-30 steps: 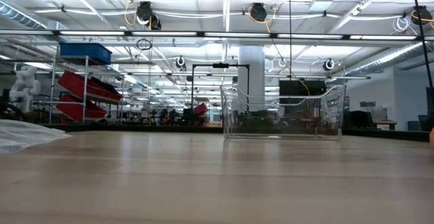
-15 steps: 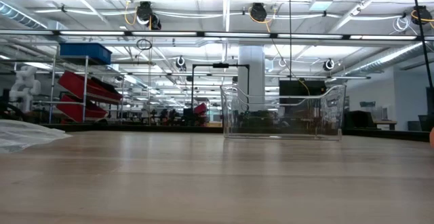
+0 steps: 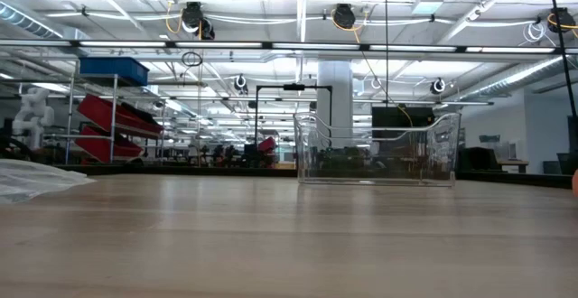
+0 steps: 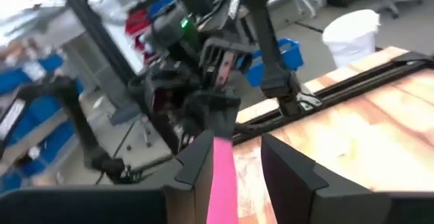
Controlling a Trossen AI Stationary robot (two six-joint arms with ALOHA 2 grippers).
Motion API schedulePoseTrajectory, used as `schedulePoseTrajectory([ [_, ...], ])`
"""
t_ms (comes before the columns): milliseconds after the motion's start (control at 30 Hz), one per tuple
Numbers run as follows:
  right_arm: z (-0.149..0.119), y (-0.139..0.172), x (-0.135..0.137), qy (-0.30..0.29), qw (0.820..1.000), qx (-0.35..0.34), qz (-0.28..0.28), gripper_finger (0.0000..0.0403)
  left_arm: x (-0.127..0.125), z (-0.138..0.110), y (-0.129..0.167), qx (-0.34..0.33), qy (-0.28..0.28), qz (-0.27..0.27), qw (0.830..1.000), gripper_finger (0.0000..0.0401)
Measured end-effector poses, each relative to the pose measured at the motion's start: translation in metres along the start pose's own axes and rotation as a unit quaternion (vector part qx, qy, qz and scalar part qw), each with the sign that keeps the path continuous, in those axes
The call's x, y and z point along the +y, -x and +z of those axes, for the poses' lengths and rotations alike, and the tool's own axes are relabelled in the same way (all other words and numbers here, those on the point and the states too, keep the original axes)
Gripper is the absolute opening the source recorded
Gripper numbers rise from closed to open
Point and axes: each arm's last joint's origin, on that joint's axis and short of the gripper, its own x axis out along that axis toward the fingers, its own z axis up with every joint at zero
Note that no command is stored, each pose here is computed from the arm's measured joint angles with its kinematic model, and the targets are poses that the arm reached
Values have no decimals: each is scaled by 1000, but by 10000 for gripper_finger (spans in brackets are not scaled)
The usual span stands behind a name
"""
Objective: Roll bandage
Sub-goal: Roll the pink bandage
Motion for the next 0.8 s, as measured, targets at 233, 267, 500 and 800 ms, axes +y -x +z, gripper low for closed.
schedulePoseTrajectory([
  [233,-12,-2,-4,78,995,59,-2,160,3,-3,-2,12,5,12,1000,18],
  [267,-15,-1,-3,89,994,67,-5,165,3,-3,-2,12,6,12,1000,18],
  [500,-49,1,19,209,972,87,-58,166,3,-3,-2,14,6,16,1000,18],
  [800,-115,-24,39,262,956,123,-41,158,9,2,-1,-1,47,50,998,18],
])
